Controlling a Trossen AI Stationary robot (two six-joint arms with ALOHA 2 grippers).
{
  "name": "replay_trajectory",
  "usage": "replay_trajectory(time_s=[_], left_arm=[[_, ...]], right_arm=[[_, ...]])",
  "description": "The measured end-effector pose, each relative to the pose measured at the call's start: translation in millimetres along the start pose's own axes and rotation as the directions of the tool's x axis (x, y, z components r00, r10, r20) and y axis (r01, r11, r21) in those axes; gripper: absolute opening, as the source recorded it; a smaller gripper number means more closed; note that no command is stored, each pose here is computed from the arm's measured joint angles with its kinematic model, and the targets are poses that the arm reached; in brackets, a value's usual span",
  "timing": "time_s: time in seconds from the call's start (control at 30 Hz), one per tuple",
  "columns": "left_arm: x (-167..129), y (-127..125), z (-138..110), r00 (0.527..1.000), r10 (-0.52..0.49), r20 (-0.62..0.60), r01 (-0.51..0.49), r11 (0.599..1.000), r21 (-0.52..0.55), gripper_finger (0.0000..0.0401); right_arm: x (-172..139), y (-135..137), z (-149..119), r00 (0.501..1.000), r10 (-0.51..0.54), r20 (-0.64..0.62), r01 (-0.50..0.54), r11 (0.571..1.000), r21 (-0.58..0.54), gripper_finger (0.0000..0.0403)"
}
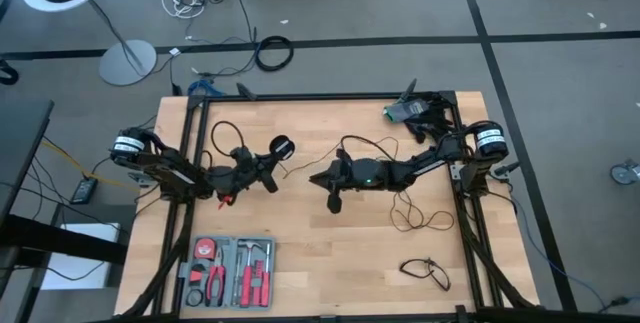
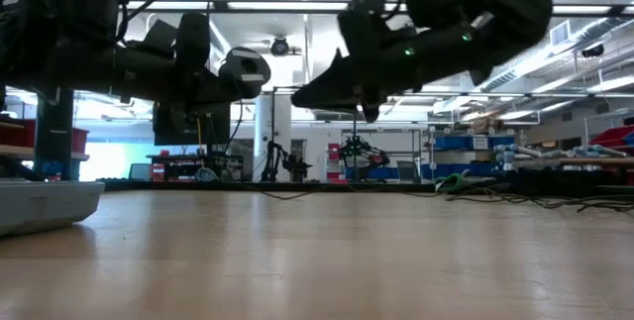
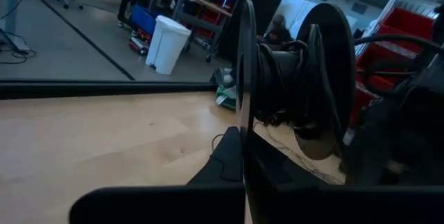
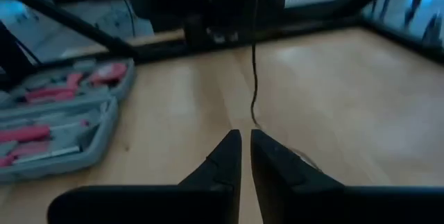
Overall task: Coil cords
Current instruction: Coil the black wire onto the spool
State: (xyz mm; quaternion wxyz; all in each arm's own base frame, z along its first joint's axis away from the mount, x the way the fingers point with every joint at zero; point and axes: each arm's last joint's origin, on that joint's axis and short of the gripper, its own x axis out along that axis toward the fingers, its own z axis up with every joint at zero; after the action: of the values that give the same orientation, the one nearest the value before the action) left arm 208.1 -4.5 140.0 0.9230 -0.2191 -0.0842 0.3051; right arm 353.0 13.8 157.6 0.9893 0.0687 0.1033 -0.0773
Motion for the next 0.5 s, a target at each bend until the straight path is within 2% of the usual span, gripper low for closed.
replay_trajectory(time_s=[0.1,0.2,0.33,0.5], left_arm=[[0,0,0,1.0,-0.002,0.001,0.002,1.0,-0.002,0.0],[0,0,0,1.0,-0.002,0.002,0.002,1.0,-0.002,0.0],[0,0,0,1.0,-0.003,0.001,0.003,1.0,-0.001,0.0],[0,0,0,1.0,-0.004,-0.001,0.004,1.0,0.0,0.0]], right_arm=[[3,-6,-3,1.0,-0.021,0.02,0.021,1.0,0.0,0.0035],[21,-8,-10,1.0,-0.014,-0.007,0.014,1.0,0.02,0.0045],[48,-7,-17,1.0,0.006,0.002,-0.006,1.0,0.017,0.0067],[58,-10,-13,0.999,-0.005,0.032,0.006,1.0,-0.004,0.0097]])
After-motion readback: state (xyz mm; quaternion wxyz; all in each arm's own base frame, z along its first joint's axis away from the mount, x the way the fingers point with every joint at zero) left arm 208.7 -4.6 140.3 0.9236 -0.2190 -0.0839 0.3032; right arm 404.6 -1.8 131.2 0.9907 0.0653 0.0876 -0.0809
